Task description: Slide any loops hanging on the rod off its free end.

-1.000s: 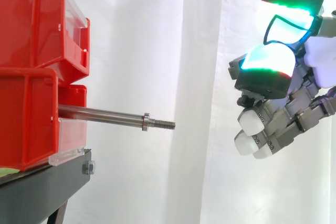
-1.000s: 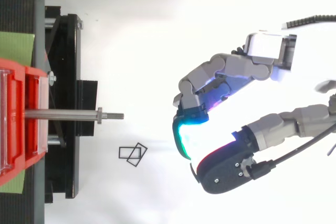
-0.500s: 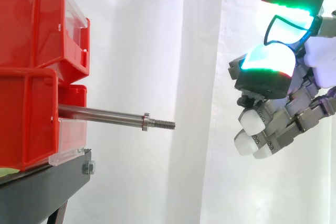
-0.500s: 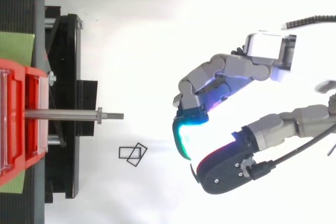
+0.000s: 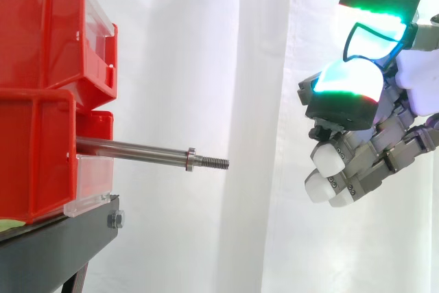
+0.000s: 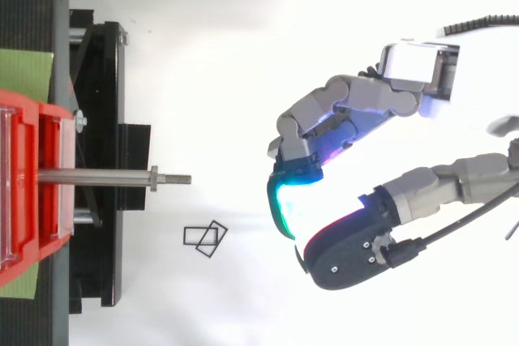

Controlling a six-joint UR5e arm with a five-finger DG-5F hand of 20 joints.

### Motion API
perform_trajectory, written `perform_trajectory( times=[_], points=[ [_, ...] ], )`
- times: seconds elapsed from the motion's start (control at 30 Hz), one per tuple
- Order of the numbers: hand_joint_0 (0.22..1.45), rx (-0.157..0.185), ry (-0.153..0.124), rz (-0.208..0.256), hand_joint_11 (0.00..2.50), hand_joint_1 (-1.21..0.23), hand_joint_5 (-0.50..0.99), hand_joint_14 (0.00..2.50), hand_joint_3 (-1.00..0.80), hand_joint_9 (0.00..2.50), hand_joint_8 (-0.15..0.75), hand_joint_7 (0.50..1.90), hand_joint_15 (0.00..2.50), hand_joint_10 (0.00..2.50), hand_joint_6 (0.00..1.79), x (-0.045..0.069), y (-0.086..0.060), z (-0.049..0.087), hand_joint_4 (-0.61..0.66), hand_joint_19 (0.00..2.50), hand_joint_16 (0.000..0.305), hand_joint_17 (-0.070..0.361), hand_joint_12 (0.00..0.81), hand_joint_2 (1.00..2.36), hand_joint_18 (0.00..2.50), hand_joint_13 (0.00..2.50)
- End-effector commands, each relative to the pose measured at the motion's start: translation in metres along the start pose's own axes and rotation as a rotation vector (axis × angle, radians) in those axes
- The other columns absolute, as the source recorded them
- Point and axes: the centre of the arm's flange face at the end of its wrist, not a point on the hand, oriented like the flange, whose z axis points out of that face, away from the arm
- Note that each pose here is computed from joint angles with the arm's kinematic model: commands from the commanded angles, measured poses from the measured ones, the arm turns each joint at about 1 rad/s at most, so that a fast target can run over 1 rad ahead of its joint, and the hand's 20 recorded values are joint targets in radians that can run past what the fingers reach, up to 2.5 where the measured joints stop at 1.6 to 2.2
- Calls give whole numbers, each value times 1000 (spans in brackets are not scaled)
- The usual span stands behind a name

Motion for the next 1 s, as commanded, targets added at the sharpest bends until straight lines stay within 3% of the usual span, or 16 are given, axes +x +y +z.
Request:
perform_trajectory(
  times=[0.0, 0.97],
  points=[
    [649, 0, 0, 0, 53, -517, -227, 0, -469, 775, 227, 1215, 0, 3, 879, 0, 0, 0, 90, 9, 34, 76, 218, 1002, 306, 499],
    [650, 0, 0, 0, 91, -525, -224, 0, -450, 795, 248, 1202, 0, 3, 883, 0, 0, 0, 84, 18, 34, 76, 214, 1004, 326, 520]
  ],
)
